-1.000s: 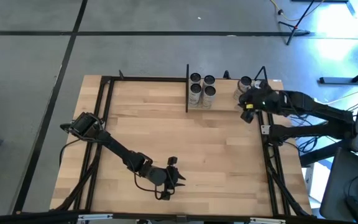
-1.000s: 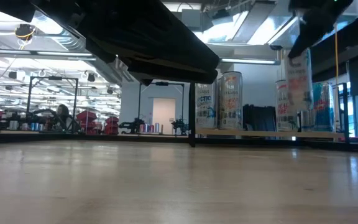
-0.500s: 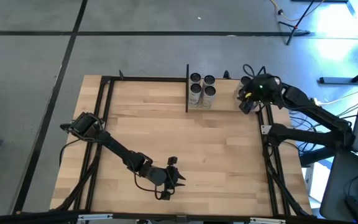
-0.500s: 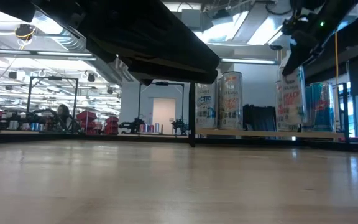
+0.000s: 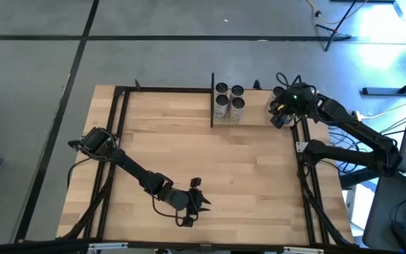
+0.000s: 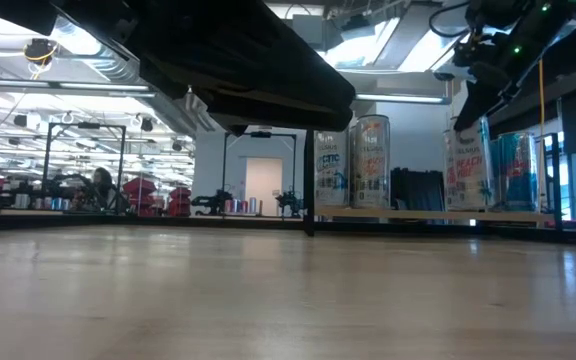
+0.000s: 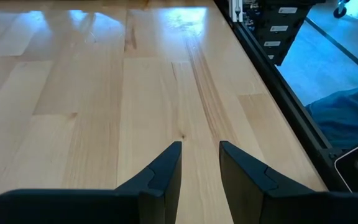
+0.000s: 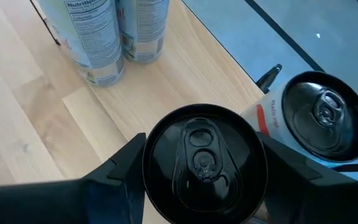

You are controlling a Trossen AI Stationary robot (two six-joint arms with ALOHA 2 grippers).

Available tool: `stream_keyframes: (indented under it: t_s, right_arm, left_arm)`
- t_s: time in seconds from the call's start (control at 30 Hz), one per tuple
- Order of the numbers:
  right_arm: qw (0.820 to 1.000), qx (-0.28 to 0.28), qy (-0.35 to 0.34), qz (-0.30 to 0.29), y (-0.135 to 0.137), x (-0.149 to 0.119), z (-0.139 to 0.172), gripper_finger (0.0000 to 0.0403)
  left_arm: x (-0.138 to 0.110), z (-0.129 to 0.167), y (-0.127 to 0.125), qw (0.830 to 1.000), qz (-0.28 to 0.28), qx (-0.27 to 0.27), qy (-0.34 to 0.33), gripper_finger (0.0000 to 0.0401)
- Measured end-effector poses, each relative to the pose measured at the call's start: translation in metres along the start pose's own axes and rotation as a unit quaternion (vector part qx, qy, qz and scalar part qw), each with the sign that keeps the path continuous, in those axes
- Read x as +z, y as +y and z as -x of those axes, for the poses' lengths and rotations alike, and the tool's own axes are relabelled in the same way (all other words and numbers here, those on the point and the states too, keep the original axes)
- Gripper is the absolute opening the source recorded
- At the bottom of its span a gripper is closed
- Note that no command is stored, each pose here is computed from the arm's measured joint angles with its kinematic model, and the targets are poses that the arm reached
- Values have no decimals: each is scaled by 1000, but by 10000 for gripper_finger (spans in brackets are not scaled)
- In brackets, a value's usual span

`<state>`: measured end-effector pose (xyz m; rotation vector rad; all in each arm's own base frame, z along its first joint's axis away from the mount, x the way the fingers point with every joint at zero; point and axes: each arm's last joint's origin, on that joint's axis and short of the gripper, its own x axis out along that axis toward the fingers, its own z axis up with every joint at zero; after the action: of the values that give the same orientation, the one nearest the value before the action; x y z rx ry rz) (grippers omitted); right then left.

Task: Place canned beverage on shelf
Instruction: Put the white-pink soda can aligned with the other white-pink soda can on the shelf

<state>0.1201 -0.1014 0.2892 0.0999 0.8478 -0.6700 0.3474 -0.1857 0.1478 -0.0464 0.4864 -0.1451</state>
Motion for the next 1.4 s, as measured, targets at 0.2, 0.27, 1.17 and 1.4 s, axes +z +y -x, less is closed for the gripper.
stream_keyframes:
  t_s: [0.2,0.27,1.17,1.4]
  right_arm:
    - [1000,-11,2,0,-1,0,0,210]
    - [1000,-21,5,0,-1,-1,0,213]
    - [1000,-10,22,8,0,1,-9,289]
    - [999,-37,32,8,-1,1,-10,305]
  left_arm:
    - [0,0,0,1000,0,0,0,100]
    - [0,0,0,1000,0,0,0,100]
    - [0,0,0,1000,1,0,0,100]
    - [0,0,0,1000,0,0,0,100]
